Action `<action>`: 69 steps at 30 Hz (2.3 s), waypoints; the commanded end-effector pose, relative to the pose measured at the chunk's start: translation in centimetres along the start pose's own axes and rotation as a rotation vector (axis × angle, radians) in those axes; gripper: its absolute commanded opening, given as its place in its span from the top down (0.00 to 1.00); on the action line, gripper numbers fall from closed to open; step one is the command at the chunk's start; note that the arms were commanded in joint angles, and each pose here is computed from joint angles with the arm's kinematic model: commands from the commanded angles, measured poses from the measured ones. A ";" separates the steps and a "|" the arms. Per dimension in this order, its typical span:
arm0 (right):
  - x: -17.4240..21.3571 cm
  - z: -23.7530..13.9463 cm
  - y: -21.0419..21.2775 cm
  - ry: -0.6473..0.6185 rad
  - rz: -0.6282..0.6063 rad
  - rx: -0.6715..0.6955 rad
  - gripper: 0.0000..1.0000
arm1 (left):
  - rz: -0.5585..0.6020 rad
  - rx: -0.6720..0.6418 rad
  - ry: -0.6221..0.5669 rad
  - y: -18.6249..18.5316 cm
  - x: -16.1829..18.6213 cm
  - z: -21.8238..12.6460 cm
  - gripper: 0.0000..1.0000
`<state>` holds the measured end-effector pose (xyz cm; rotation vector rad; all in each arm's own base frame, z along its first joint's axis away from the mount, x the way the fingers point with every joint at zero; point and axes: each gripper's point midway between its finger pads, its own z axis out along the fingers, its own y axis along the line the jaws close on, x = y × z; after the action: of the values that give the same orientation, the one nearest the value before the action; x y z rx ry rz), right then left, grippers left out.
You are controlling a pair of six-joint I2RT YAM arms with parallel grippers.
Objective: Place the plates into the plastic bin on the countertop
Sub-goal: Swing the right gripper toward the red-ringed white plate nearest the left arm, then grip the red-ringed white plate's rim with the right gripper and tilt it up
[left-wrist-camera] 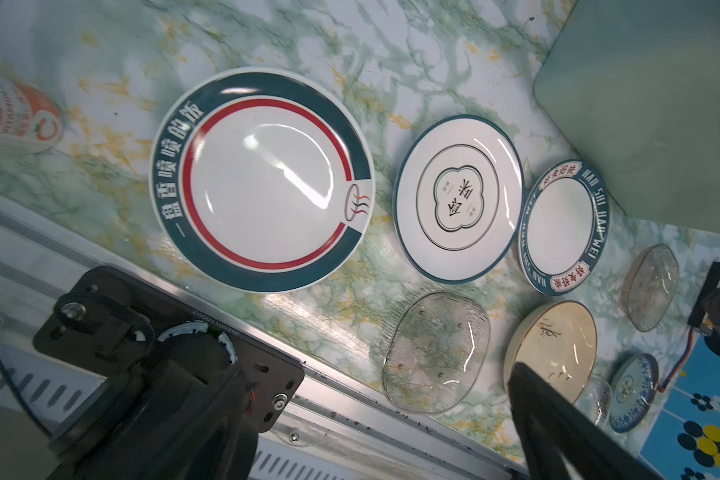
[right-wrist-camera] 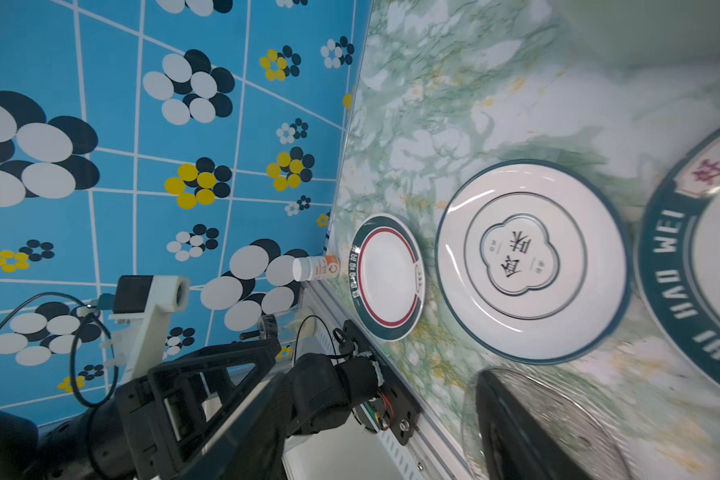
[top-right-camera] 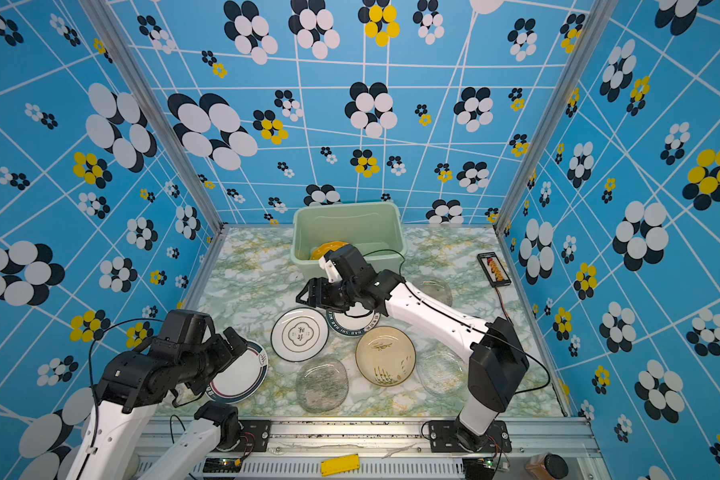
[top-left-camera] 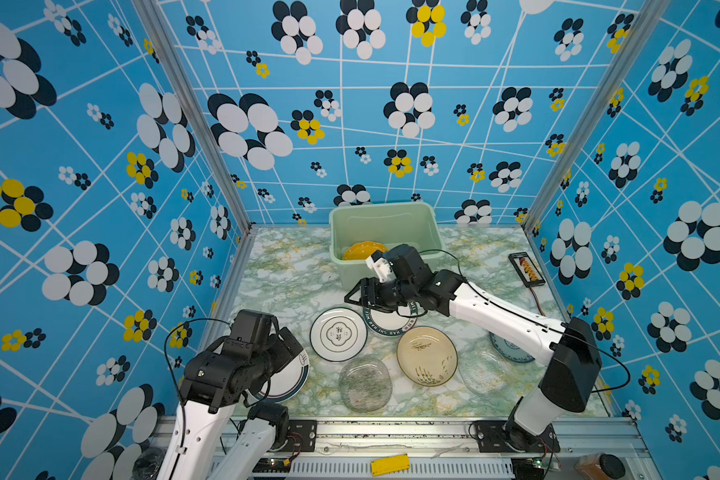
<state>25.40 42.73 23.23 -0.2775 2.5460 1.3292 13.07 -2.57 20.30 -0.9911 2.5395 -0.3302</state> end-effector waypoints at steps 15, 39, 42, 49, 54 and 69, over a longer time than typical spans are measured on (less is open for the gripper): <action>11.1 10.6 0.0 -0.060 0.419 0.080 0.31 | -0.118 -0.077 0.067 -0.6 -4.4 0.1 0.01; 13.4 18.3 -3.9 0.000 0.522 0.122 0.37 | -0.197 -0.062 0.050 -1.1 -6.2 1.8 0.01; 13.1 18.6 -4.0 0.005 0.537 0.124 0.38 | -0.200 -0.058 0.043 -1.3 -6.5 1.6 0.01; 13.5 20.2 -4.7 0.040 0.556 0.156 0.43 | -0.201 -0.049 0.028 -1.6 -6.8 1.0 0.01; 14.1 20.9 -5.3 0.069 0.573 0.177 0.45 | -0.210 -0.042 0.023 -1.7 -7.0 0.9 0.01; 14.7 22.1 -5.7 0.104 0.594 0.190 0.68 | -0.241 0.003 -0.008 -2.7 -7.8 -0.3 0.01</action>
<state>16.16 57.46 3.59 0.4692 2.8991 1.3163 19.52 0.87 22.61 -1.2816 2.4506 -0.3681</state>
